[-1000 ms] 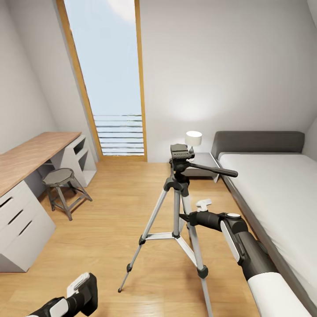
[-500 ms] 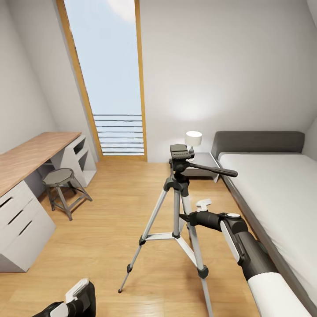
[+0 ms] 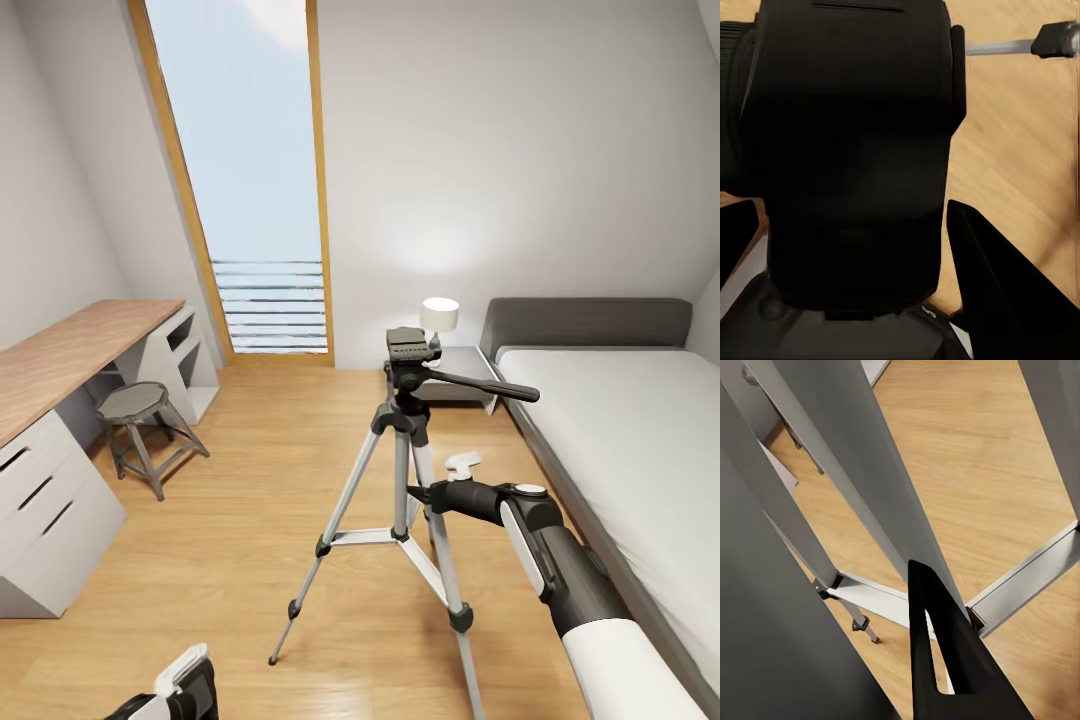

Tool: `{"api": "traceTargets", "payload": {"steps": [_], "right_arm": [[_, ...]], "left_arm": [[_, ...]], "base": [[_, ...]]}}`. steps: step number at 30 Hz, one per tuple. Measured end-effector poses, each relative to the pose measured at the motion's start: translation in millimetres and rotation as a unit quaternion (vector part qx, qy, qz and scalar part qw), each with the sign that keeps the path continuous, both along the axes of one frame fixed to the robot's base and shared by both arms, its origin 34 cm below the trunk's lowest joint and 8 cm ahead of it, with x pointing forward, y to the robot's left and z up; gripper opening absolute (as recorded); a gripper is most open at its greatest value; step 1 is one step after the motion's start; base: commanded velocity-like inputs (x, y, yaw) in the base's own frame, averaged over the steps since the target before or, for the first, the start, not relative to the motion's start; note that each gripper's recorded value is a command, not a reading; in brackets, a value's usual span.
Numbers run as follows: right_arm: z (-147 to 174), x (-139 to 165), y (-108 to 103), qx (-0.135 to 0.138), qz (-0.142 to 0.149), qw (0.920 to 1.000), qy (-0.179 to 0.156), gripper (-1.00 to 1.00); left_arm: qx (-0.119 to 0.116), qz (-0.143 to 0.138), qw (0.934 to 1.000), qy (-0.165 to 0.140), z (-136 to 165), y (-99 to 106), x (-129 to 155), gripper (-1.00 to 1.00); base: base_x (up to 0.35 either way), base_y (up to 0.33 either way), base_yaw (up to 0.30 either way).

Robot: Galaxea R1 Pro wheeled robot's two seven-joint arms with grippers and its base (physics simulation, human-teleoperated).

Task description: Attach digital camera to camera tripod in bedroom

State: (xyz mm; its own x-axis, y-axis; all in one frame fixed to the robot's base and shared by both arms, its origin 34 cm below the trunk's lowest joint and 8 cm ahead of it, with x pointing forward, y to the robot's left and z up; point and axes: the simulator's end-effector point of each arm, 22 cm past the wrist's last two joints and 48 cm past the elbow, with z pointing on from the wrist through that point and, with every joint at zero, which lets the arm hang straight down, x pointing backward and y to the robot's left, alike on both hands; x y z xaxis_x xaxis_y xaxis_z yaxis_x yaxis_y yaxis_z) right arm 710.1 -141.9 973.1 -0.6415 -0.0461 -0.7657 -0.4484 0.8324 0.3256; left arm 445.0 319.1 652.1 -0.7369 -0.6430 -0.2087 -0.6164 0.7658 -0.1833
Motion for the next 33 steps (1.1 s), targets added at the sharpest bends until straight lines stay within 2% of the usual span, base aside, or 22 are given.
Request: {"api": "traceTargets", "payload": {"steps": [4, 7, 9, 11, 12, 13, 14, 16, 18, 21, 23, 24, 25, 26, 27, 28, 29, 30, 31, 32, 33], "right_arm": [[0, 0, 1, 0.0, 0.0, 1.0, 0.0, -1.0], [0, 0, 1, 0.0, 0.0, 1.0, 0.0, -1.0], [0, 0, 1, 0.0, 0.0, 1.0, 0.0, -1.0], [0, 0, 1, 0.0, 0.0, 1.0, 0.0, -1.0], [0, 0, 1, 0.0, 0.0, 1.0, 0.0, -1.0], [0, 0, 1, 0.0, 0.0, 1.0, 0.0, -1.0], [0, 0, 1, 0.0, 0.0, 1.0, 0.0, -1.0], [0, 0, 1, 0.0, 0.0, 1.0, 0.0, -1.0], [0, 0, 1, 0.0, 0.0, 1.0, 0.0, -1.0], [0, 0, 0, 0.0, 0.0, 1.0, 0.0, -1.0], [0, 0, 0, 0.0, 0.0, 1.0, 0.0, -1.0], [0, 0, 0, 0.0, 0.0, 1.0, 0.0, -1.0], [0, 0, 0, 0.0, 0.0, 1.0, 0.0, -1.0], [0, 0, 0, 0.0, 0.0, 1.0, 0.0, -1.0], [0, 0, 0, 0.0, 0.0, 1.0, 0.0, -1.0], [0, 0, 0, 0.0, 0.0, 1.0, 0.0, -1.0], [0, 0, 0, 0.0, 0.0, 1.0, 0.0, -1.0], [0, 0, 0, 0.0, 0.0, 1.0, 0.0, -1.0], [0, 0, 0, 0.0, 0.0, 1.0, 0.0, -1.0], [0, 0, 0, 0.0, 0.0, 1.0, 0.0, -1.0], [0, 0, 0, 0.0, 0.0, 1.0, 0.0, -1.0]], "left_arm": [[0.01, -0.003, 0.9997, -0.022, 6, 8, 15, -1.0], [0.006, -0.013, 0.9976, -0.068, 32, 21, 68, -1.0], [-0.011, -0.03, 0.9941, -0.103, 64, 23, 115, -1.0], [-0.035, -0.053, 0.9916, -0.113, 94, 21, 144, -1.0], [-0.048, -0.073, 0.9901, -0.11, 112, 18, 155, -1.0], [-0.059, -0.079, 0.9884, -0.115, 126, 13, 165, -1.0], [-0.069, -0.093, 0.9875, -0.106, 139, 11, 169, -1.0], [-0.081, -0.1, 0.9864, -0.103, 158, 11, 180, -1.0], [-0.088, -0.094, 0.9848, -0.117, 183, 16, 200, -1.0], [-0.102, -0.084, 0.9775, -0.165, 243, 25, 253, -1.0], [-0.109, -0.091, 0.9711, -0.192, 281, 25, 279, -1.0], [-0.101, -0.102, 0.9689, -0.202, 301, 27, 291, -1.0], [-0.113, -0.103, 0.9638, -0.218, 319, 22, 301, -1.0], [-0.1, -0.113, 0.9619, -0.228, 339, 25, 313, -1.0], [-0.111, -0.113, 0.9565, -0.245, 357, 19, 323, -1.0], [-0.104, -0.118, 0.9554, -0.25, 367, 20, 330, -1.0], [-0.099, -0.123, 0.9509, -0.266, 390, 17, 344, -1.0], [-0.11, -0.123, 0.9451, -0.282, 407, 10, 352, -1.0], [-0.095, -0.132, 0.9416, -0.294, 430, 3, 367, -1.0], [-0.116, -0.134, 0.9314, -0.318, 456, -11, 377, -1.0], [-0.103, -0.141, 0.9288, -0.327, 473, -18, 386, -1.0]], "base": [[0.0, 0.0, 0.0], [0.0, 0.0, 0.0], [0.0, 0.0, 0.0], [0.0, 0.0, 0.0], [0.0, 0.0, 0.0], [0.0, 0.0, 0.0], [0.0, 0.0, 0.0], [0.0, 0.0, 0.0], [0.0, 0.0, 0.0], [0.0, 0.0, 0.0], [0.0, 0.0, 0.0], [0.0, 0.0, 0.0], [0.0, 0.0, 0.0], [0.0, 0.0, 0.0], [0.0, 0.0, 0.0], [0.0, 0.0, 0.0], [0.0, 0.0, 0.0], [0.0, 0.0, 0.0], [0.0, 0.0, 0.0], [0.0, 0.0, 0.0], [0.0, 0.0, 0.0]]}}
